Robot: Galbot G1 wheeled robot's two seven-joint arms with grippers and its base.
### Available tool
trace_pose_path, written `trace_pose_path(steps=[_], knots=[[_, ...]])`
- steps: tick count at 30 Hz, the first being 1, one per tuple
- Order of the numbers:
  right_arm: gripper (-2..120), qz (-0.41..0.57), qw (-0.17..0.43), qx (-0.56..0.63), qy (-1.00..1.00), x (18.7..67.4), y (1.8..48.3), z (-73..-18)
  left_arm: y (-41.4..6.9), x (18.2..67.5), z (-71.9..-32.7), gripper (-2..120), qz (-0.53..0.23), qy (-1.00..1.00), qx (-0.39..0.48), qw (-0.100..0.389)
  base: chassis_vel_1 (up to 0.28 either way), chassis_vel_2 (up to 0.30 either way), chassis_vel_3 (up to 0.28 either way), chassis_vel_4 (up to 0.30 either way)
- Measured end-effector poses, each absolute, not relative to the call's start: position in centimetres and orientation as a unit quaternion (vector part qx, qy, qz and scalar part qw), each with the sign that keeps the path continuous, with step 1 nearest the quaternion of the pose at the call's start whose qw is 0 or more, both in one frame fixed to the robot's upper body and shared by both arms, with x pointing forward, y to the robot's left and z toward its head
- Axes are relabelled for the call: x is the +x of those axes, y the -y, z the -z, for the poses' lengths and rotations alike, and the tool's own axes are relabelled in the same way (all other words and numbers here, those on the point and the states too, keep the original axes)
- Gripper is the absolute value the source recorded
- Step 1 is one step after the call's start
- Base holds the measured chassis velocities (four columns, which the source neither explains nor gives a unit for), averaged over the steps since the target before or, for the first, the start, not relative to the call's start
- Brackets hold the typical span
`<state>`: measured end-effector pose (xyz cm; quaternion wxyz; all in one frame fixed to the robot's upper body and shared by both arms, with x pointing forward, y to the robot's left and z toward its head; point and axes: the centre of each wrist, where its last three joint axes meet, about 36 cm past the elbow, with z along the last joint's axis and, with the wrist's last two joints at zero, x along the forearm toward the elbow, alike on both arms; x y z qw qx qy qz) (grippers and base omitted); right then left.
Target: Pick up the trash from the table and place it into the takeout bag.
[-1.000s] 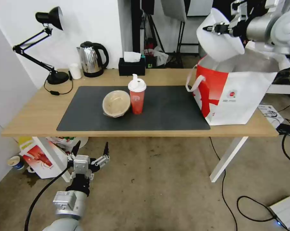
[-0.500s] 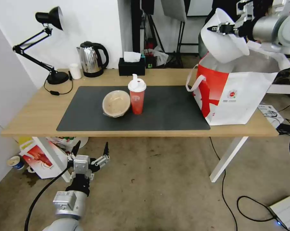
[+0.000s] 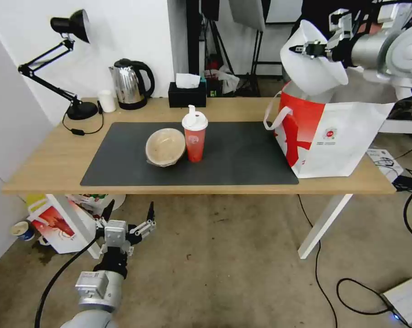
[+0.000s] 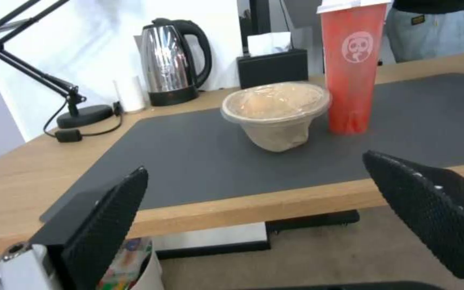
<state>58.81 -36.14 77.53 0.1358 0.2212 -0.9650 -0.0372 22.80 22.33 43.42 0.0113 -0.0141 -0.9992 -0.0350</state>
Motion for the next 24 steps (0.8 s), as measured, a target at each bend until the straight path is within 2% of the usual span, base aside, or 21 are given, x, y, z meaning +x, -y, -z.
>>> trace_pose_path(steps=[24], knots=[[0,0.061,0.166,0.208,0.962,58.8,36.9,-72.6,-22.3,22.8,-43.4,100,0.035,0.999,-0.014,0.011,0.0,0.0,0.0,0.0]])
